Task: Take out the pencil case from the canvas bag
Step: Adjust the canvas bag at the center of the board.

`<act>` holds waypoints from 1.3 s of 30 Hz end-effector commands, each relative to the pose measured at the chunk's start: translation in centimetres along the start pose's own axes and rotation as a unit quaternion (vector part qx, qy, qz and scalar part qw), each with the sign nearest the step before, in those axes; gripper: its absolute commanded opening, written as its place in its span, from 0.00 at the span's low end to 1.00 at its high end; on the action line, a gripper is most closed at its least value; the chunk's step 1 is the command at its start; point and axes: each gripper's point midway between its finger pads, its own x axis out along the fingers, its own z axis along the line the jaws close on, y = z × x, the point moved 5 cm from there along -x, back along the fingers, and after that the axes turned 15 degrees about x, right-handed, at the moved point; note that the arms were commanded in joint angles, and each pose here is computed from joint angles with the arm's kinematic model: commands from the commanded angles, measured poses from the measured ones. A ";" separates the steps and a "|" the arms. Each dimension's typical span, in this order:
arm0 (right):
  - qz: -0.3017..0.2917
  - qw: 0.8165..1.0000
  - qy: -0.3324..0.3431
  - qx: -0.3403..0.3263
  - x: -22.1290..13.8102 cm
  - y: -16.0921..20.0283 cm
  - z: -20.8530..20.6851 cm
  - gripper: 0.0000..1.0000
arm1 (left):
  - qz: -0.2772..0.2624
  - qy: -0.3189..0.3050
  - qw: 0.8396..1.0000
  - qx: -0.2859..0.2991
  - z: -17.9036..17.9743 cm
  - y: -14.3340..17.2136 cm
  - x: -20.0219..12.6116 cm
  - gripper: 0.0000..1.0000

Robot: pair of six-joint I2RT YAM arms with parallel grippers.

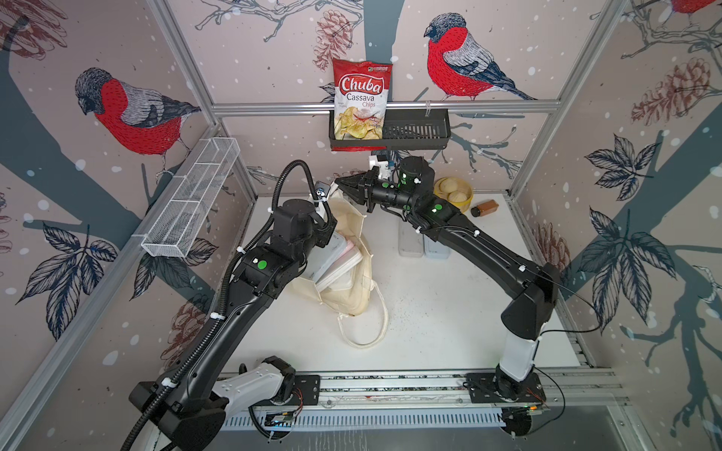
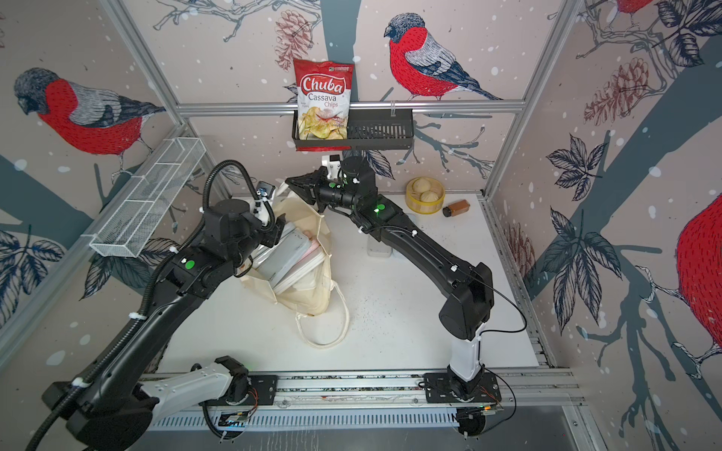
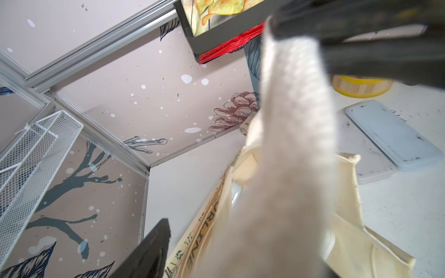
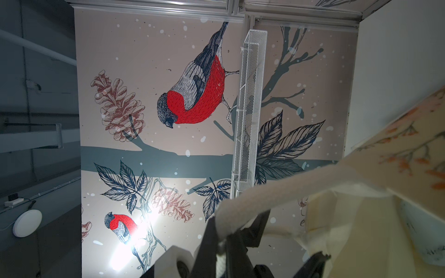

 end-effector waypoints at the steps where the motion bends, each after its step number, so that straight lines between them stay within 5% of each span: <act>1: 0.008 0.998 -0.055 -0.041 -0.6 0.6 2.8 0.00 | 0.003 0.003 1.000 -0.007 0.5 0.2 0.4 0.70; 14: 0.022 0.997 -0.064 -0.043 -0.3 0.9 3.0 0.00 | 0.086 0.111 0.990 -0.003 -2.8 4.5 3.5 0.64; 22: 0.013 0.997 -0.057 -0.053 -0.3 0.1 3.1 0.00 | 0.084 0.099 0.992 0.001 -2.6 4.5 4.6 0.04; 24: 0.000 0.997 -0.050 -0.057 -0.6 -0.9 2.8 0.02 | 0.076 0.105 0.992 -0.003 -2.5 4.0 4.5 0.00; 28: -0.025 0.997 -0.030 -0.070 -1.3 -2.9 2.5 0.13 | 0.047 0.126 0.990 -0.036 -1.9 2.8 4.1 0.00; 33: -0.062 0.991 0.023 -0.120 -2.2 -4.6 2.1 0.45 | 0.025 0.162 0.983 -0.082 -1.0 2.1 4.0 0.00; 39: -0.102 0.976 0.067 -0.181 -4.0 -4.9 2.3 0.54 | 0.026 0.172 0.978 -0.119 0.1 1.6 4.6 0.00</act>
